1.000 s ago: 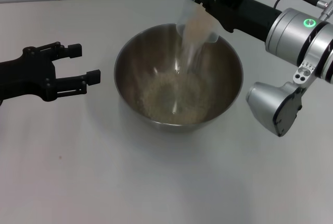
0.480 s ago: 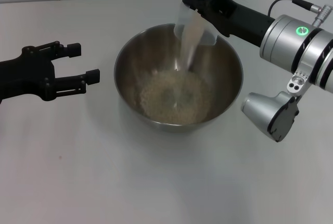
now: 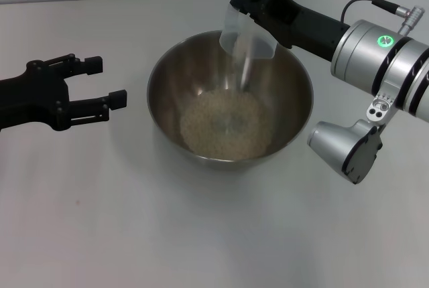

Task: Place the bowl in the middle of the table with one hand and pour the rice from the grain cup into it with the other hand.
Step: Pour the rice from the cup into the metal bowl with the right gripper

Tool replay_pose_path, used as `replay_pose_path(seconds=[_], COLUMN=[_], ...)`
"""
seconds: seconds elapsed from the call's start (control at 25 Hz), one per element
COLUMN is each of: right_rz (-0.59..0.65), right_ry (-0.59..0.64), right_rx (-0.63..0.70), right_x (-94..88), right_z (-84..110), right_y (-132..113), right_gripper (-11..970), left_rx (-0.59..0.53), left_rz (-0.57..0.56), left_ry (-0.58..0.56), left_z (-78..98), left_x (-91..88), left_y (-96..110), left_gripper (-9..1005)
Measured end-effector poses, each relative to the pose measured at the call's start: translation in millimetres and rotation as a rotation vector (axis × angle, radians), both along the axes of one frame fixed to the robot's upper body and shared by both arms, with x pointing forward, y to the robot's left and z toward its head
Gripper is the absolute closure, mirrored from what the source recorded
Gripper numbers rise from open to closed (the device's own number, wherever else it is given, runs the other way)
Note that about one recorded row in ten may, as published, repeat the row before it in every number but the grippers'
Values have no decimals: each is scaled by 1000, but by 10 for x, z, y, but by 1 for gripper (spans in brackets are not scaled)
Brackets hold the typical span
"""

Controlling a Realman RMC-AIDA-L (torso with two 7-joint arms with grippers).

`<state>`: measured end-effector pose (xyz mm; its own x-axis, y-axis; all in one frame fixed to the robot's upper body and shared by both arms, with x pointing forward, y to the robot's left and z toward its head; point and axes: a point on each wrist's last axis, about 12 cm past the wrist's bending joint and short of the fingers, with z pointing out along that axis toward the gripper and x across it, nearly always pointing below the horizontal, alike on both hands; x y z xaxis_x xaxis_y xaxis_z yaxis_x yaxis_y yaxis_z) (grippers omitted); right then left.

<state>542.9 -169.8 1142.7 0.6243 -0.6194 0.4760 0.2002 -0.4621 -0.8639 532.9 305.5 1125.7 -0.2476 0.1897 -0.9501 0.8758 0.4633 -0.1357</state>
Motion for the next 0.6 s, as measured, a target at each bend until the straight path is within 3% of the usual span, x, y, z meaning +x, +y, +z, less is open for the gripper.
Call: replay_pose_path(seconds=[0.6], right_rz=[2], right_ry=[13], right_rx=[0], right_x=[-33], right_z=[-38], right_y=[6], right_gripper=[945], left_rx=[2], left_rz=[-2], left_ry=[-9], left_z=[0], left_x=[-1], left_y=[0], left_gripper=[167])
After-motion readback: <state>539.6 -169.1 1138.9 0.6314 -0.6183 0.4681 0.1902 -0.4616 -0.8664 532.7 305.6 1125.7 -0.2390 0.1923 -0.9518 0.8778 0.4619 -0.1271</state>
